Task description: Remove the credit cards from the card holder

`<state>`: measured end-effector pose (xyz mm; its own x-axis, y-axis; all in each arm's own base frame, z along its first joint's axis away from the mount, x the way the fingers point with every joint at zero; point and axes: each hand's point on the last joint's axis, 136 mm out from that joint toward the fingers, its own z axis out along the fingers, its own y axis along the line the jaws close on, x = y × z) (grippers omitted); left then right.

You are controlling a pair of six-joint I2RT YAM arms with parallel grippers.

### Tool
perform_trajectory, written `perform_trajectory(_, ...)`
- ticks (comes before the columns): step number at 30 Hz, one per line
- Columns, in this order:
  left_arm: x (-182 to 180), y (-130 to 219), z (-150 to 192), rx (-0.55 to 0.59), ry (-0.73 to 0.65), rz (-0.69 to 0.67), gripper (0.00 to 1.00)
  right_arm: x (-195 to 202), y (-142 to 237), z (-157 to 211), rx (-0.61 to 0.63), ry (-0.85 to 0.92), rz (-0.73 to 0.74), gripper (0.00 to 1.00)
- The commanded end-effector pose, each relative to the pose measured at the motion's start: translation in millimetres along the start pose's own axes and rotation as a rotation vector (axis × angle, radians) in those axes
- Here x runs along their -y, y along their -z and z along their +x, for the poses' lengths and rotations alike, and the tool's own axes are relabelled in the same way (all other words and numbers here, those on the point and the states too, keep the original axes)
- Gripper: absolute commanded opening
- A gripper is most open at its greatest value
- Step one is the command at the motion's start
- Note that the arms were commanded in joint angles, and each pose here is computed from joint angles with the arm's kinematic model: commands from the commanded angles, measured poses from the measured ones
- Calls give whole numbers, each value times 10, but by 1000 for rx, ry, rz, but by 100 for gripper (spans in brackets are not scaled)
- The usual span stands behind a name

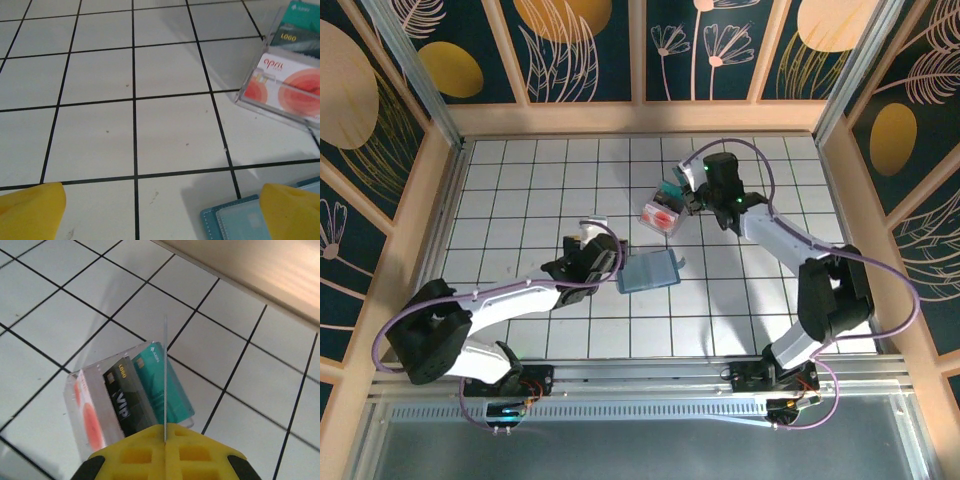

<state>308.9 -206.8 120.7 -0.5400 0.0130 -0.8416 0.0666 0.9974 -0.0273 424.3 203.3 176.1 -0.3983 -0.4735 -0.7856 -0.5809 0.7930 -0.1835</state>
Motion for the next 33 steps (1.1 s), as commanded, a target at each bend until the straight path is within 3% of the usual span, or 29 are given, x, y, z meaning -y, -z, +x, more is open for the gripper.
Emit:
perform_trajectory(1,-116,63,-1,17,53,-17,99,47,-86,-158,29,142,-28,0)
perform_trajectory(11,-273,169,-61,67,59,-49,99,61,-414,-19,-72,226,-116,0)
perform_trajectory(33,-286,120,-52,56,28,-86,99,114,-820,333,-258,240,-193,0)
